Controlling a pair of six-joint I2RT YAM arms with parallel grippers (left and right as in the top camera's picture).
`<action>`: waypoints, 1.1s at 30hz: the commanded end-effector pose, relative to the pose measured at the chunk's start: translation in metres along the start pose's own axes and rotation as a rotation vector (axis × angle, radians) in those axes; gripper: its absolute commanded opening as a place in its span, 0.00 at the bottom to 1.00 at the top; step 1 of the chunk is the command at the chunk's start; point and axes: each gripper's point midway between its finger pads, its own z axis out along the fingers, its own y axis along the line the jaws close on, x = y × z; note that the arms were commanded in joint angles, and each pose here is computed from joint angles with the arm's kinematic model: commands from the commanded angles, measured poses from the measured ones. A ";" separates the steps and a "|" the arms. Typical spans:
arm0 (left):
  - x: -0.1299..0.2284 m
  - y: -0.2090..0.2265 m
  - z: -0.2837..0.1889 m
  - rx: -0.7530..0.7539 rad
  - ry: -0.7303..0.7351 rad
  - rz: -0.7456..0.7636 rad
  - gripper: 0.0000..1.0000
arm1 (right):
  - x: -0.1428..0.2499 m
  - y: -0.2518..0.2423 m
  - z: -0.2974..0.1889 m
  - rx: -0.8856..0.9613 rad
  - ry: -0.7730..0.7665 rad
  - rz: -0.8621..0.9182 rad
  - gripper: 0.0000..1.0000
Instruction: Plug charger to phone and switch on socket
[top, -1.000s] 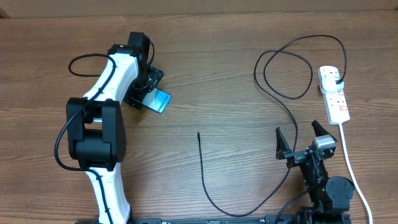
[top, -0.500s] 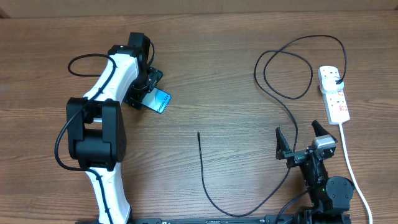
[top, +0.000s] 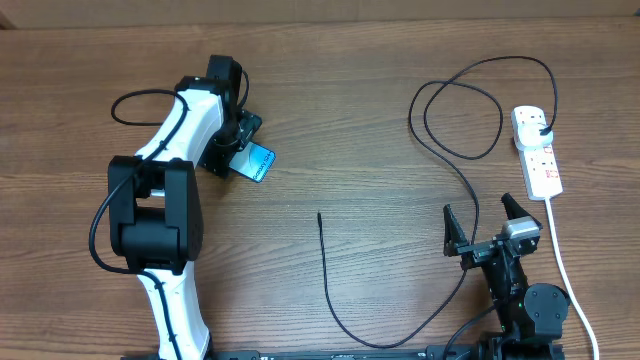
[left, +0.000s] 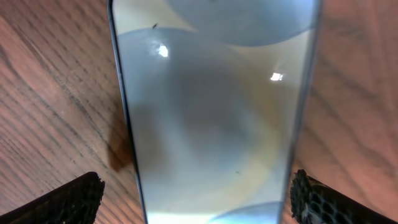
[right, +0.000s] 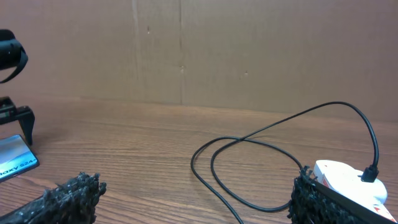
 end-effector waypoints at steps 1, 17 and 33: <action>0.005 0.011 0.019 -0.045 0.005 -0.019 1.00 | 0.002 0.001 0.000 -0.002 -0.004 0.002 1.00; 0.002 0.017 0.032 -0.025 0.030 -0.055 1.00 | 0.002 0.001 0.000 -0.002 -0.004 0.002 1.00; 0.002 0.019 0.040 0.018 0.101 -0.066 1.00 | 0.002 0.001 0.000 -0.002 -0.004 0.002 1.00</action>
